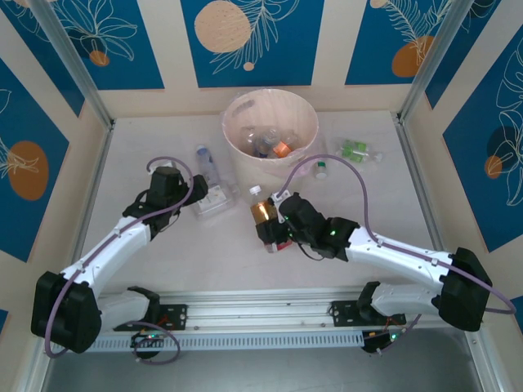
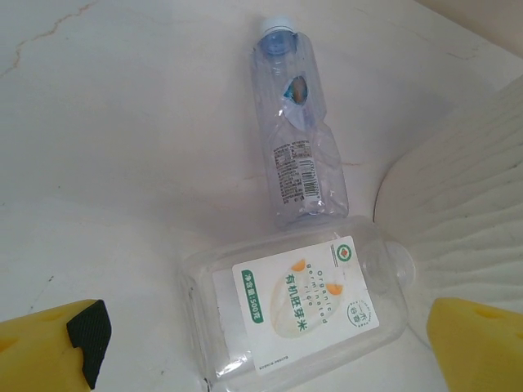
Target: Put the plastic bottles in the bin
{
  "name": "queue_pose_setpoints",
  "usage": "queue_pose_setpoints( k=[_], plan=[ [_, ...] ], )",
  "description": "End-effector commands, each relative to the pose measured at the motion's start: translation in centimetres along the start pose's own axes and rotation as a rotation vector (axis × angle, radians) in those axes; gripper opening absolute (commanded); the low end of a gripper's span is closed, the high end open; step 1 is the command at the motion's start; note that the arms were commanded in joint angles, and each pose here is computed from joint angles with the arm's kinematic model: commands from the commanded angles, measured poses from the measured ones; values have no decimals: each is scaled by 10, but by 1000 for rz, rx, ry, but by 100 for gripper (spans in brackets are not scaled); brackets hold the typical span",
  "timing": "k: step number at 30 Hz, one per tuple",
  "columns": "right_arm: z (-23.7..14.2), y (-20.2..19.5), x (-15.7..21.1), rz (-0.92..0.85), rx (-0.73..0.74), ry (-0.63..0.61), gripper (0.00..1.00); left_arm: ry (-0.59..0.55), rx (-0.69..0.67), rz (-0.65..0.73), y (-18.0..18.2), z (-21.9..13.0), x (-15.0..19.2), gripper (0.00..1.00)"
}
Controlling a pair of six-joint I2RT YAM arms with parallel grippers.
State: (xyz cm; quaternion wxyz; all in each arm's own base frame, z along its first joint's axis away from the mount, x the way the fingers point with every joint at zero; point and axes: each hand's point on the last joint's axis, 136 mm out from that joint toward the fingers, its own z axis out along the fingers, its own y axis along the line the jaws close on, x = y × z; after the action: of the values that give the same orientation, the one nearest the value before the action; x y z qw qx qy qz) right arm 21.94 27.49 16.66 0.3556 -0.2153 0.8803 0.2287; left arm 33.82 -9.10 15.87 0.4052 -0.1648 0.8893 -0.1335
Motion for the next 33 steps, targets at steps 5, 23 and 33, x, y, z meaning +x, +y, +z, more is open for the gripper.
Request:
queue_pose_setpoints(
  k=[5,23,33],
  plan=[
    [-39,33,-85,-35,-179,-250,50,-10,0,-36,5,2,-4,100],
    [-114,24,-286,-248,-195,-714,49,0,93,3,-10,0,-10,100],
    [-76,-28,-275,-344,-224,-451,52,17,248,292,-44,5,-10,100]
  ],
)
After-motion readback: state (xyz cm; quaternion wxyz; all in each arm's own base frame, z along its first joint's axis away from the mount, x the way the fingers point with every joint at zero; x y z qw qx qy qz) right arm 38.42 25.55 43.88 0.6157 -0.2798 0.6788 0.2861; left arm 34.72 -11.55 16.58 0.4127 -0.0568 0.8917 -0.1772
